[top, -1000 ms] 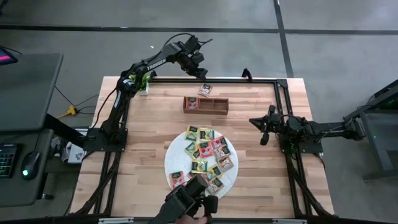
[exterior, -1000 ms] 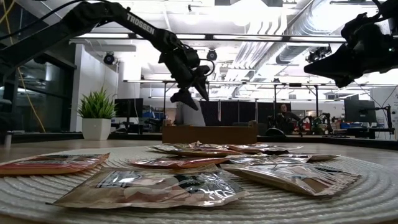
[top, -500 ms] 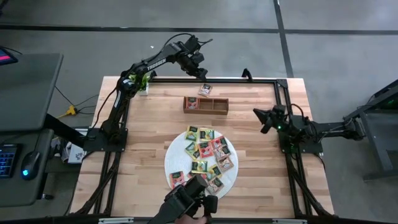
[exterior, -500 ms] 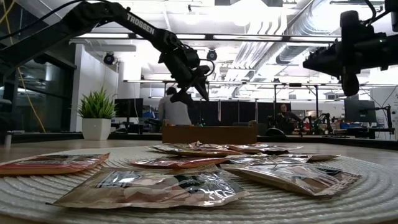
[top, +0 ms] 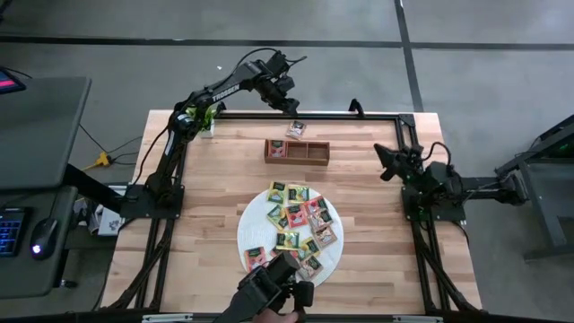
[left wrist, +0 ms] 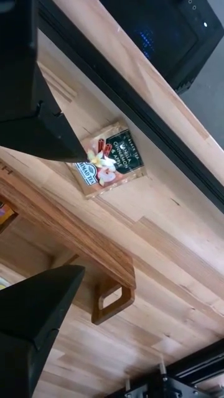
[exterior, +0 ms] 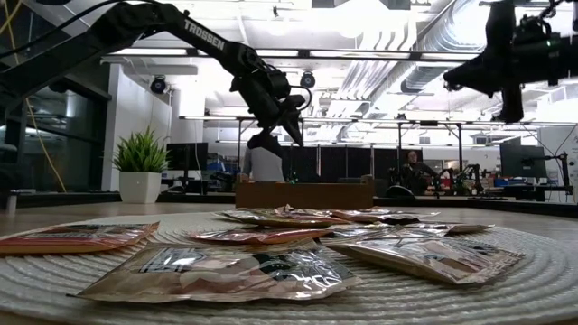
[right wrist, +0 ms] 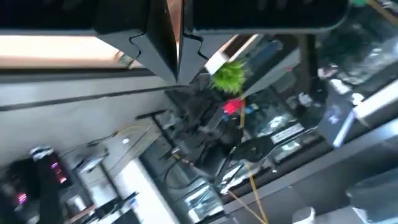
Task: Pick & Place Tea
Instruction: Put the brown tea bag into the middle section of the wooden organizer
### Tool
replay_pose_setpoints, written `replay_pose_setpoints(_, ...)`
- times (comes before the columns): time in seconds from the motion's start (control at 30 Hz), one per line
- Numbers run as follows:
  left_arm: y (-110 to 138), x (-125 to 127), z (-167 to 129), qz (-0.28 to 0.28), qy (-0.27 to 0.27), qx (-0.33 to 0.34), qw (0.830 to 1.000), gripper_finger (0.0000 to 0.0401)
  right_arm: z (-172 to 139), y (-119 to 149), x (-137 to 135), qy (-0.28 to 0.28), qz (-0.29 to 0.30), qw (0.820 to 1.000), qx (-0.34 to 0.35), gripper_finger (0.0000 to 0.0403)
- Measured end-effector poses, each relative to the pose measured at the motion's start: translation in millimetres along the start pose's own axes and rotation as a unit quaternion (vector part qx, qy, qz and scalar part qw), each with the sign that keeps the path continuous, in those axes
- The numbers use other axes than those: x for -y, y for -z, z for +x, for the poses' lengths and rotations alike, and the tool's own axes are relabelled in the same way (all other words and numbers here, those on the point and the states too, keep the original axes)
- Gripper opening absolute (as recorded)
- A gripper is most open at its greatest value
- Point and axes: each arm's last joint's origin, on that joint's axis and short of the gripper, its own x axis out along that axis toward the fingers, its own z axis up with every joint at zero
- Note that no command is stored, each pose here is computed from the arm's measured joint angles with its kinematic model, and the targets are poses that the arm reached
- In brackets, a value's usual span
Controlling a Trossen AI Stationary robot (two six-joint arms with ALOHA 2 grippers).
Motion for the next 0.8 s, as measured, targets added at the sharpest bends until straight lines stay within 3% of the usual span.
replay_pose_setpoints(0.23,0,0,0,-0.007,0.000,0.000,1.000,0.0279,22,-44,-26,0.082,-0.105,0.986,-0.103,0.0012)
replay_pose_setpoints(0.43,0,0,0,-0.012,0.000,0.001,1.000,0.0279,87,-70,-51,0.130,-0.178,0.940,-0.260,0.0012)
replay_pose_setpoints(0.6,0,-1,0,-0.013,0.000,0.001,1.000,0.0279,157,-72,-39,0.104,-0.192,0.897,-0.384,0.0012)
replay_pose_setpoints(0.7,-1,-4,-2,-0.017,0.011,0.001,1.000,0.0279,194,-75,-18,0.090,-0.180,0.887,-0.416,0.0012)
replay_pose_setpoints(0.8,-1,-8,-5,-0.023,0.033,-0.004,0.999,0.0279,224,-74,3,0.036,-0.167,0.882,-0.440,0.0012)
